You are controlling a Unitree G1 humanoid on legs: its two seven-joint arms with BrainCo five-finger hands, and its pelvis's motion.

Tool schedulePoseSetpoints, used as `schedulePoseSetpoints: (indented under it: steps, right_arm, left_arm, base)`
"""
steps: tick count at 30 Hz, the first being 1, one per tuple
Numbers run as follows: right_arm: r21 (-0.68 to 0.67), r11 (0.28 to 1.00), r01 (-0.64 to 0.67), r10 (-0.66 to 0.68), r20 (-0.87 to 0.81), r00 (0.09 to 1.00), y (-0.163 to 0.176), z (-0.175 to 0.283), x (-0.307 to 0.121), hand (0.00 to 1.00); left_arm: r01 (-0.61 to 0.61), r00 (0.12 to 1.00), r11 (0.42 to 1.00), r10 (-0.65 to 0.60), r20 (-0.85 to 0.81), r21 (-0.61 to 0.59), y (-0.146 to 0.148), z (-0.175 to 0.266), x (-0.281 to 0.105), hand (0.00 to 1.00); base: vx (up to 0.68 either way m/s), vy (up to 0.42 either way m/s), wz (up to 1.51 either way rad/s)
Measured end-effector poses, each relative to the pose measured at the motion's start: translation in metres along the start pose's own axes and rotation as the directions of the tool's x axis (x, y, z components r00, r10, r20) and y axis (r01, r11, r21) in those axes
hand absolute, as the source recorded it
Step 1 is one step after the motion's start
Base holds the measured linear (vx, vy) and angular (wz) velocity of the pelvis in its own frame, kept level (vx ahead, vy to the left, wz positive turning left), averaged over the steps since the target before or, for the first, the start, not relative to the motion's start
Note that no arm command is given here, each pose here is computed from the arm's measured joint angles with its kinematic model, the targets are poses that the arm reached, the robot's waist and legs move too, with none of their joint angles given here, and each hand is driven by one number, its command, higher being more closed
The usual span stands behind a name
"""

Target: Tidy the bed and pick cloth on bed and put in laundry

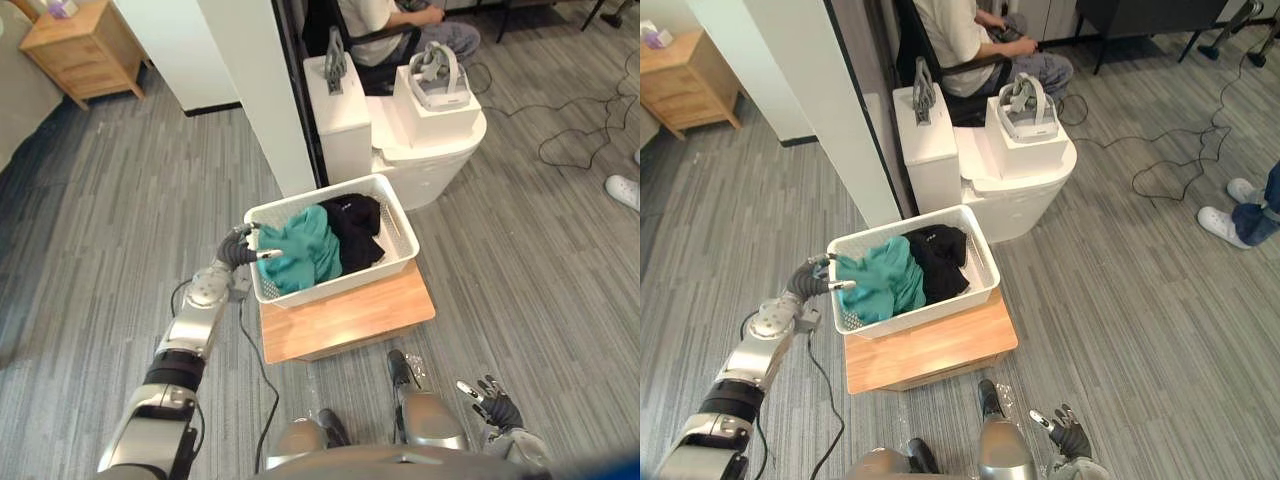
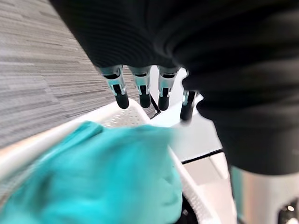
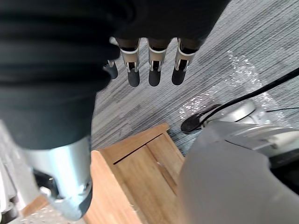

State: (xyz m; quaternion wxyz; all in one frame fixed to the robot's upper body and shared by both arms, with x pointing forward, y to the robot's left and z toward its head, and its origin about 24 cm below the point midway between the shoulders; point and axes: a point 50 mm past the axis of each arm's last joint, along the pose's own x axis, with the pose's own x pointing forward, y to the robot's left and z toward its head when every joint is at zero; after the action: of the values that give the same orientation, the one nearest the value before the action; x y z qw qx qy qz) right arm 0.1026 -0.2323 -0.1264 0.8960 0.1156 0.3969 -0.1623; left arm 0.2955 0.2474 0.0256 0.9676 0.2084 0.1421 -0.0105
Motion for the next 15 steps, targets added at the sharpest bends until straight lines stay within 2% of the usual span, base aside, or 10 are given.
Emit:
schedulePoseSetpoints:
  steps: [8, 15]
  right_arm:
    - [0.021, 0.999, 0.028, -0.028, -0.024, 0.999, -0.012, -0.006, -0.005, 0.00]
    - [0.050, 0.995, 0.086, -0.082, -0.088, 0.993, -0.028, -0.025, -0.014, 0.00]
  left_arm:
    - [-0.026, 1.000, 1.000, 0.026, 0.015, 0.005, 0.015, -0.003, -0.013, 0.00]
    - [-0.102, 0.995, 0.975, 0.095, -0.042, -0.199, 0.023, -0.036, -0.038, 0.00]
  base:
    - [0.00, -0.006, 0.03]
    - [0.01, -0.012, 0.09]
